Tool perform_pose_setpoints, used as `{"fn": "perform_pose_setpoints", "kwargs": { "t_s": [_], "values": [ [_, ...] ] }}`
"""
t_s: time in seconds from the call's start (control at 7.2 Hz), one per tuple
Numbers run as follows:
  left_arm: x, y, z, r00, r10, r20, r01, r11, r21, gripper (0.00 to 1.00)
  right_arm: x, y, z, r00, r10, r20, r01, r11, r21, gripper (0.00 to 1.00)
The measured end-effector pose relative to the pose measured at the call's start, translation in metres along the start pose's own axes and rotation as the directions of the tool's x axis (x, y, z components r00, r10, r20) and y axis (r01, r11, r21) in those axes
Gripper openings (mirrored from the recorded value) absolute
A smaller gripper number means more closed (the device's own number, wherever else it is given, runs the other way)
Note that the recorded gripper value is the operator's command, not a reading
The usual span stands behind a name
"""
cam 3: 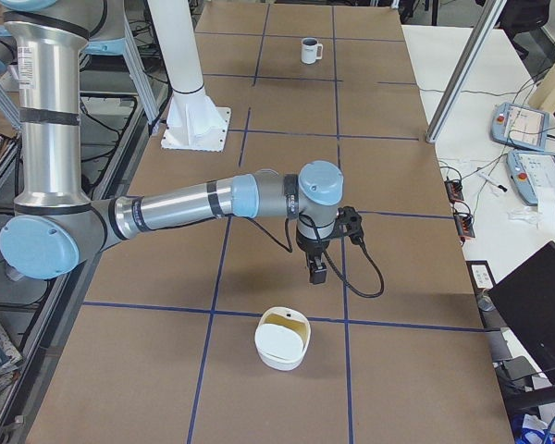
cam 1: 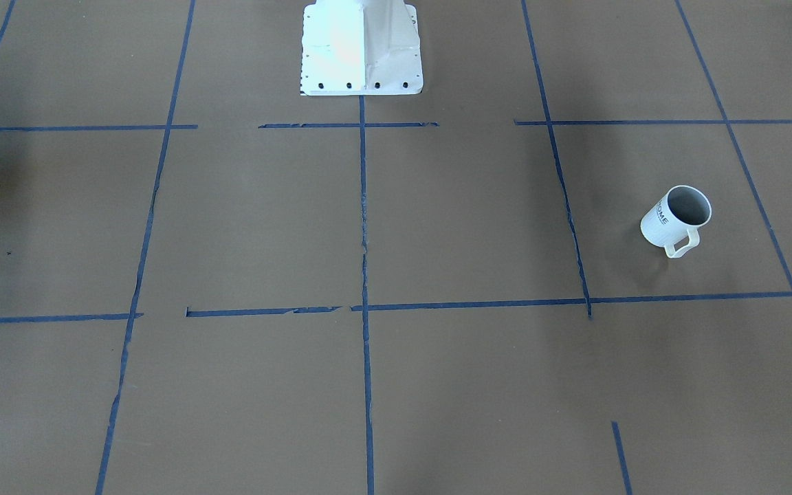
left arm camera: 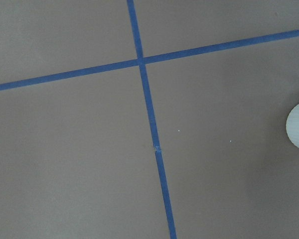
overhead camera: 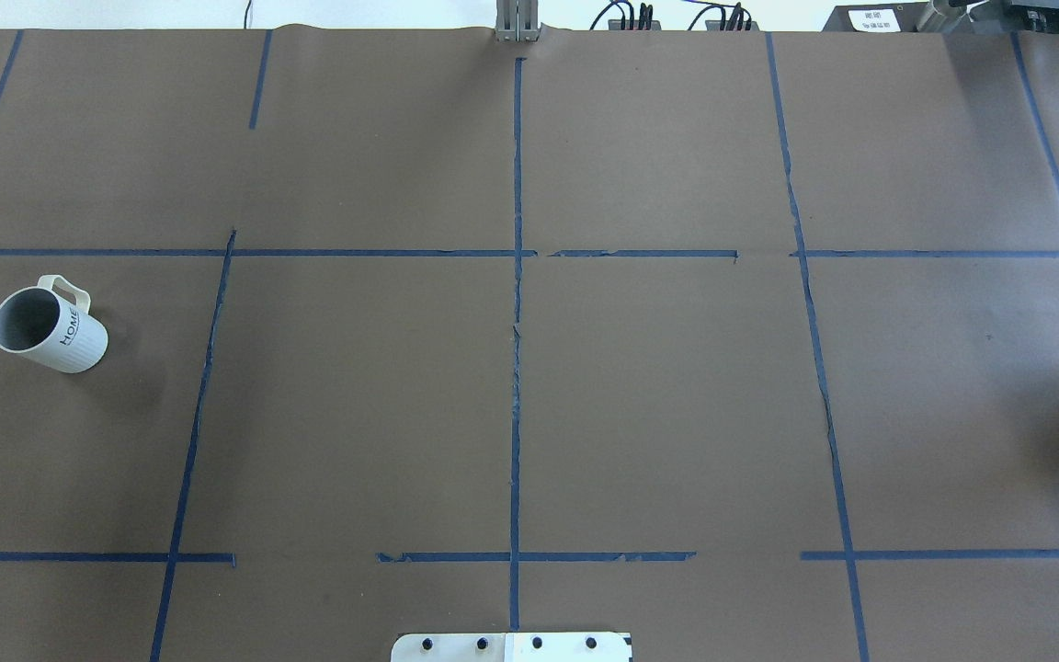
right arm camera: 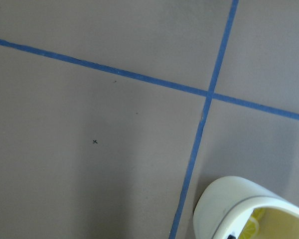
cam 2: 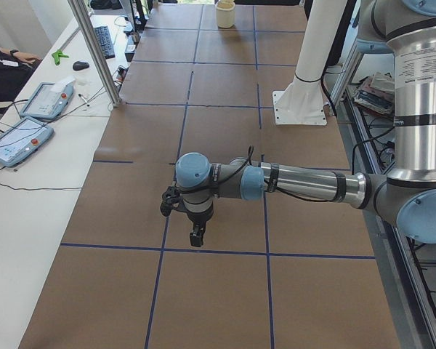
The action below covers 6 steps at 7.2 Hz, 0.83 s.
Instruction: Left arm hands cup to right arm to dump lemon
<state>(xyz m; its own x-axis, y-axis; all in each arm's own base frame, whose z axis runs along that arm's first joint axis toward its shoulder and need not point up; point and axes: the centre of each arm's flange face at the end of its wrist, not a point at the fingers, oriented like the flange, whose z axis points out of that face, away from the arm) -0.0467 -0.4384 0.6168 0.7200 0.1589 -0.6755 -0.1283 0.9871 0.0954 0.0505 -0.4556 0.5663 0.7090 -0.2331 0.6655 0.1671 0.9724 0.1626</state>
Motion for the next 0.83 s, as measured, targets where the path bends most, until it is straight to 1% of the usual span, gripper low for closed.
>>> {"fn": "perform_pose_setpoints", "kwargs": {
  "t_s": [0.14, 0.42, 0.56, 0.83],
  "values": [
    [-0.004, 0.005, 0.000, 1.000, -0.005, -0.008, 0.005, 1.000, -0.001, 1.00, 0.007, 0.015, 0.008, 1.000, 0.029, 0.002, -0.029, 0.999, -0.018, 1.00],
    [-0.006, 0.009, 0.001, 1.000, -0.011, -0.025, 0.011, 1.000, -0.001, 1.00, 0.013, 0.029, 0.016, 0.997, 0.078, 0.002, -0.078, 0.996, -0.035, 1.00],
    [-0.006, 0.010, 0.001, 1.000, -0.011, -0.028, 0.011, 1.000, -0.002, 1.00, 0.013, 0.031, 0.016, 0.996, 0.095, -0.002, -0.095, 0.995, -0.033, 1.00],
    [-0.005, 0.010, 0.001, 1.000, -0.009, -0.029, 0.009, 1.000, -0.001, 1.00, 0.012, 0.029, 0.013, 0.994, 0.110, -0.007, -0.111, 0.994, -0.013, 1.00]
  ]
}}
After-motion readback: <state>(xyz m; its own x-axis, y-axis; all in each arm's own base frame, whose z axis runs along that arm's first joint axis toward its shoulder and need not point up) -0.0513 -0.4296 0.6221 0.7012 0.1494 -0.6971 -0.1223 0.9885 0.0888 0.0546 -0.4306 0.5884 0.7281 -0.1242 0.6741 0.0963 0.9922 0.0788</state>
